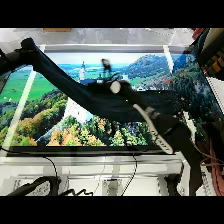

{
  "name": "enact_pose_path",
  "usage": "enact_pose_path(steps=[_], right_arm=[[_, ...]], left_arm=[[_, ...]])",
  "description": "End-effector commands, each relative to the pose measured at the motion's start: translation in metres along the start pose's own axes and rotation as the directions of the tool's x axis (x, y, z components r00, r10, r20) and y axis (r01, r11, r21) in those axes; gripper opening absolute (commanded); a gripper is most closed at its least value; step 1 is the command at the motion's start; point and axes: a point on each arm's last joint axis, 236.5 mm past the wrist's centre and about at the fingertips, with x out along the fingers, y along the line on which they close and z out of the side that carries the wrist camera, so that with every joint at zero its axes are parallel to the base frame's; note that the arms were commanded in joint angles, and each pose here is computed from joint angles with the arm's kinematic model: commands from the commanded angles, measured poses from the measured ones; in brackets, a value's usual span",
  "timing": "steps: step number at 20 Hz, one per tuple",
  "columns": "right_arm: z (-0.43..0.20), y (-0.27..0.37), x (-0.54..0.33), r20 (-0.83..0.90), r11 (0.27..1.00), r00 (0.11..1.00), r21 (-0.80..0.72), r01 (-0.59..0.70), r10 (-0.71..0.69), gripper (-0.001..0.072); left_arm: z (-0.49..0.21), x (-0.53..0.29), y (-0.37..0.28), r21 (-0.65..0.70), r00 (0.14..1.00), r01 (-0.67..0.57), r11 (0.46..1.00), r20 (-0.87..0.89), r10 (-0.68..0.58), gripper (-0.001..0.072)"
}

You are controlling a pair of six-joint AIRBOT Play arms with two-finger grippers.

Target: Fold the clothes and pants, and hang the long-sleeved shirts on hangers.

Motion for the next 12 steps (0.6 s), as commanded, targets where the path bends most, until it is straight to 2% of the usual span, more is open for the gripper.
enact_pose_path(steps=[1,4,7,10,12], right_arm=[[-0.067,0.061,0.03,-0.149,0.996,0.986,-0.029,-0.081,0.076,0.0052],[-0.109,0.094,0.029,-0.252,0.99,0.962,-0.066,-0.124,0.104,0.0052],[-0.119,0.097,0.028,-0.28,0.984,0.956,-0.124,-0.129,0.09,0.0054],[-0.089,0.04,0.015,-0.266,0.982,0.963,-0.186,-0.014,-0.036,0.0054],[-0.05,-0.016,-0.011,-0.239,0.981,0.963,-0.173,0.083,-0.124,0.0054]], left_arm=[[0.007,-0.007,-0.003,0.009,1.0,-0.001,1.0,0.017,0.0,0.002],[0.004,-0.004,-0.001,0.005,1.0,-0.001,1.0,0.009,0.001,0.002],[-0.001,-0.001,-0.004,-0.01,1.0,0.01,1.0,-0.007,-0.01,0.0021],[-0.031,0.009,-0.029,-0.033,0.989,0.092,0.995,-0.113,-0.095,0.0022],[-0.064,0.015,-0.06,-0.04,0.955,0.182,0.982,-0.231,-0.186,0.0021]])
